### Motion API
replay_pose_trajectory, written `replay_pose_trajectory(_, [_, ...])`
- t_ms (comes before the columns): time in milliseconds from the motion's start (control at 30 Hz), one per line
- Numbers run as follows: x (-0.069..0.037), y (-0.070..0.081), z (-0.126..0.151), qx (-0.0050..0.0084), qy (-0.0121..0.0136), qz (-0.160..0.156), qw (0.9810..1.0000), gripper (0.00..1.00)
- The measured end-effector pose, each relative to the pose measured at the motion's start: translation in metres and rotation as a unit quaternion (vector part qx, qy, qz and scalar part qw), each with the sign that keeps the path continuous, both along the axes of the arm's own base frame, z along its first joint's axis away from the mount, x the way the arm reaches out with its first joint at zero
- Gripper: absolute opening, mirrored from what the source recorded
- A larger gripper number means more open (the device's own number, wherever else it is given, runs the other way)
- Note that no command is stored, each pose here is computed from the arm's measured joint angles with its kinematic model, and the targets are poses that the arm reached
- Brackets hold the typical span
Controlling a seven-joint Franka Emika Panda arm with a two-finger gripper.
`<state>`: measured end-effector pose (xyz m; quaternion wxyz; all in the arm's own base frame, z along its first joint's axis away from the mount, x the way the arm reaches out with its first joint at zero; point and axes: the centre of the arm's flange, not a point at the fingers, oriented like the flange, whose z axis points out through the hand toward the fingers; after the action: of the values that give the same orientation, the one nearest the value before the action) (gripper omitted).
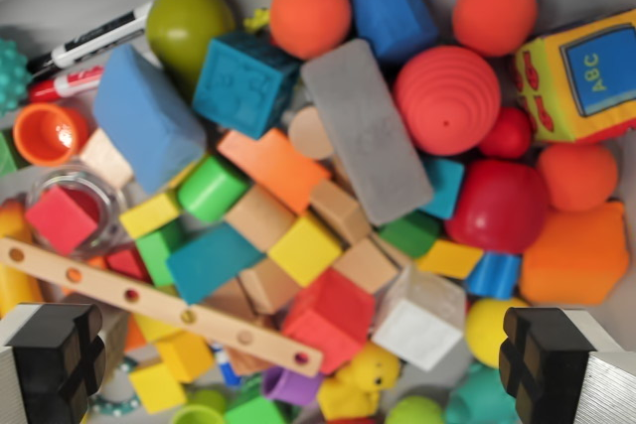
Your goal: Pick an object from the bin
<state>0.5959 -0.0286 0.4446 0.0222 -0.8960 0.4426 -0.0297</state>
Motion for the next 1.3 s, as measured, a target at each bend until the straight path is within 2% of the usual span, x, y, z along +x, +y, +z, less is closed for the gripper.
replay_pose_trajectory(533, [0.0,0.001,-0.001,-0.0001,0.0006,0.002,1.0,1.0])
replay_pose_trajectory(967, [0.005,0.014,-0.015,-0.0009,0.006,0.035,0.9994,1.0])
replay_pose_trajectory(1133, [0.007,0.021,-0.024,-0.0015,0.0082,0.056,0.9984,1.0])
replay_pose_trajectory(1300, [0.011,0.031,-0.034,-0.0025,0.0112,0.081,0.9966,1.0])
